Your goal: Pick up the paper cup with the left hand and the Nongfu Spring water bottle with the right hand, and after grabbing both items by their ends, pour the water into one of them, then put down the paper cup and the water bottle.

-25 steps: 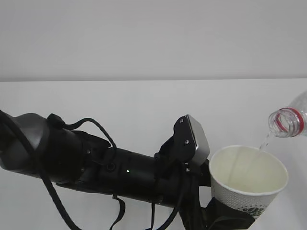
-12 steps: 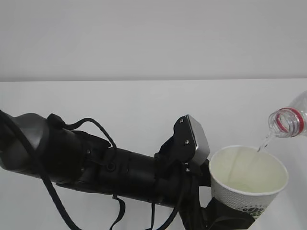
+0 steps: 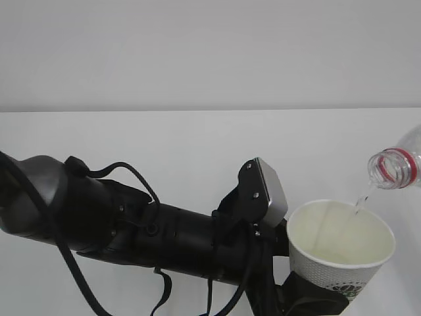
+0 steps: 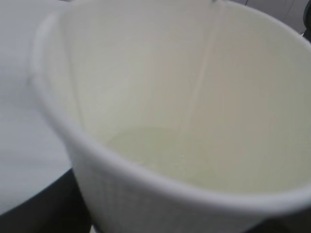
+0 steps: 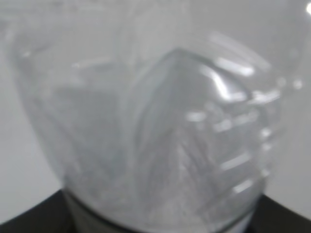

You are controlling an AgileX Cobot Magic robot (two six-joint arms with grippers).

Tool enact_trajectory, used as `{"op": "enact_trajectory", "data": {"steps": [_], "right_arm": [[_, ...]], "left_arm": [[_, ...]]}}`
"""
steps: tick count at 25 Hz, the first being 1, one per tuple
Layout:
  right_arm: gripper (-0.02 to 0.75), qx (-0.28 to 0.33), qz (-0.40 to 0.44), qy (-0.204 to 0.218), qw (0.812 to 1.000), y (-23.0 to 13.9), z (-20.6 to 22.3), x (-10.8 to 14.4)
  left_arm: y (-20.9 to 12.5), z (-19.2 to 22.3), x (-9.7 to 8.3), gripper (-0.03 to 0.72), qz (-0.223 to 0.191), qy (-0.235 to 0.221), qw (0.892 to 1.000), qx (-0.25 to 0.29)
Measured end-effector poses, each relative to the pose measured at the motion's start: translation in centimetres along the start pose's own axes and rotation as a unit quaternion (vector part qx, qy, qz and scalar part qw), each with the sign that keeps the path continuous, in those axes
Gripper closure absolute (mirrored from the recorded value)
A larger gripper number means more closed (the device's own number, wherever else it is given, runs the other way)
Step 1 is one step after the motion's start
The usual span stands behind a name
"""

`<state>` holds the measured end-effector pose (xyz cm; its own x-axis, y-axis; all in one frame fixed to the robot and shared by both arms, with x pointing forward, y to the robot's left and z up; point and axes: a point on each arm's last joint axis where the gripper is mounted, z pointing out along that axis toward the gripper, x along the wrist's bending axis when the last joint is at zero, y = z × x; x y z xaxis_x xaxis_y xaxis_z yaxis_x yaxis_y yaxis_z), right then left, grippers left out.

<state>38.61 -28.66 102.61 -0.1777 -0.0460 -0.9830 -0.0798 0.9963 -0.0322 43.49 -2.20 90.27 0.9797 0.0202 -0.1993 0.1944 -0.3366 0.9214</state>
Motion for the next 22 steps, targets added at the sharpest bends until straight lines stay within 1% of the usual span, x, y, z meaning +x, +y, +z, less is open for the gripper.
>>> {"op": "enact_trajectory", "data": {"steps": [22], "right_arm": [[0.334,0.0,-0.006,-0.001,1.0,0.0,0.0,-0.02]], "left_arm": [[0.0,0.0,0.0,0.143,0.0,0.0,1.0,0.0]]}}
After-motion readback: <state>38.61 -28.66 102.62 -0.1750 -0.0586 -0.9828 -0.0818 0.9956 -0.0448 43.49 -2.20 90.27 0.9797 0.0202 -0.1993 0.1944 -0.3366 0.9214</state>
